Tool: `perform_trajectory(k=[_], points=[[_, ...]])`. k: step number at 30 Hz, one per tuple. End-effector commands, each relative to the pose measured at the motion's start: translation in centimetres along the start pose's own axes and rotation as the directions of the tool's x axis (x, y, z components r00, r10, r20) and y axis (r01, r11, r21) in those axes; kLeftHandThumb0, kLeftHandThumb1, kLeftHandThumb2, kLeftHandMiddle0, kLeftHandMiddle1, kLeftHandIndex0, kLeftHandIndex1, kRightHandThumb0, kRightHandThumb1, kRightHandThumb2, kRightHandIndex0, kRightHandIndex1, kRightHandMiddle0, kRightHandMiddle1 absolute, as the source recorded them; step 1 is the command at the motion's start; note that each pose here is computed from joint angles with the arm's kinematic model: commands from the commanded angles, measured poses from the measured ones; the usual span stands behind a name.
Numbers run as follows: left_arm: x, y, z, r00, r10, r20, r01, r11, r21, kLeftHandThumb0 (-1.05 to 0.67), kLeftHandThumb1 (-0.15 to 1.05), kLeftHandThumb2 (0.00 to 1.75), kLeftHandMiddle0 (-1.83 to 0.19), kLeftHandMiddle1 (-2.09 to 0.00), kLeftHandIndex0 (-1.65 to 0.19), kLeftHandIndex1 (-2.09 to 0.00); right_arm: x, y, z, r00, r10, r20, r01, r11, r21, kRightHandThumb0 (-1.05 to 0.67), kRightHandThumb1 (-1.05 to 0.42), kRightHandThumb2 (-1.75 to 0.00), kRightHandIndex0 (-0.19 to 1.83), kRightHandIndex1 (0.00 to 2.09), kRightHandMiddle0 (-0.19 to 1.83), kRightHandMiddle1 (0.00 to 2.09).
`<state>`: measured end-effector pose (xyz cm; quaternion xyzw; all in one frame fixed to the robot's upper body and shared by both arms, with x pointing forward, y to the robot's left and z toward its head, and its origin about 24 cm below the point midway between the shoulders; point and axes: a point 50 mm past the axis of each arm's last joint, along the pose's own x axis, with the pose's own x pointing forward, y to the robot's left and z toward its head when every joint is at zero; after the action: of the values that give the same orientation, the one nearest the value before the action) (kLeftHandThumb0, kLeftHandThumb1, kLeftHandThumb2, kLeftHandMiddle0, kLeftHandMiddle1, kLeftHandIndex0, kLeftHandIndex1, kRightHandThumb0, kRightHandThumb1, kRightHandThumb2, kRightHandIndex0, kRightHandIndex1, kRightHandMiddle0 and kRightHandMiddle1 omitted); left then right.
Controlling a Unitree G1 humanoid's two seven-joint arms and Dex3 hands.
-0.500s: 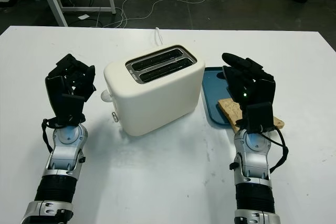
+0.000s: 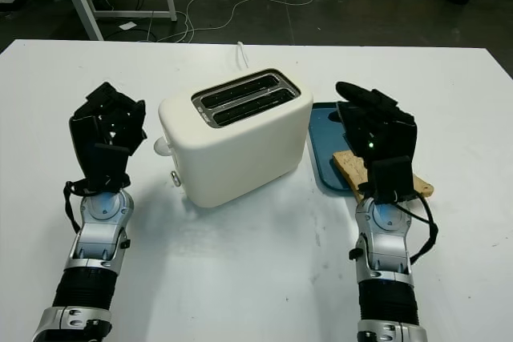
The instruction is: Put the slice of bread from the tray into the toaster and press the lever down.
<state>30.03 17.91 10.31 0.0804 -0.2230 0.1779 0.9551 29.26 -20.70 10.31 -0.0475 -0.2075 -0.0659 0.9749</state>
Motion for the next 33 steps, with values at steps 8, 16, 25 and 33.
perform_trajectory(k=[8, 16, 25, 33], points=[[0.5, 0.7, 0.3, 1.0, -0.008, 0.029, 0.008, 1.0, 0.01, -1.0, 0.92, 0.33, -1.02, -1.73, -0.87, -1.56, -0.9, -6.2, 2.8, 0.925, 0.355, 0.138, -0.172, 0.712, -0.681, -0.42, -0.82, 0.0, 0.56, 0.85, 0.72, 0.49], [0.7, 0.7, 0.3, 0.999, -0.019, 0.03, 0.019, 1.0, 0.008, -1.0, 0.92, 0.35, -1.03, -1.72, -0.86, -1.57, -2.5, -10.5, 3.8, 0.83, 0.546, -0.111, -0.256, 0.196, -0.947, -0.52, -0.76, 0.0, 0.46, 0.13, 0.48, 0.0], [0.6, 0.9, 0.3, 1.0, -0.008, 0.029, 0.008, 1.0, 0.0, -0.98, 0.92, 0.35, -1.0, -1.74, -0.83, -1.59, -2.7, -10.1, 5.5, 0.729, 0.586, -0.354, -0.271, -0.228, -0.935, -0.7, -0.7, 0.0, 0.2, 0.0, 0.19, 0.0], [0.5, 0.9, 0.2, 1.0, -0.004, 0.03, 0.004, 1.0, 0.007, -0.99, 0.92, 0.36, -1.01, -1.74, -0.83, -1.6, -3.3, -10.2, 4.2, 0.757, 0.502, -0.418, -0.289, -0.315, -0.904, -0.61, -0.7, -0.01, 0.13, 0.0, 0.11, 0.0]])
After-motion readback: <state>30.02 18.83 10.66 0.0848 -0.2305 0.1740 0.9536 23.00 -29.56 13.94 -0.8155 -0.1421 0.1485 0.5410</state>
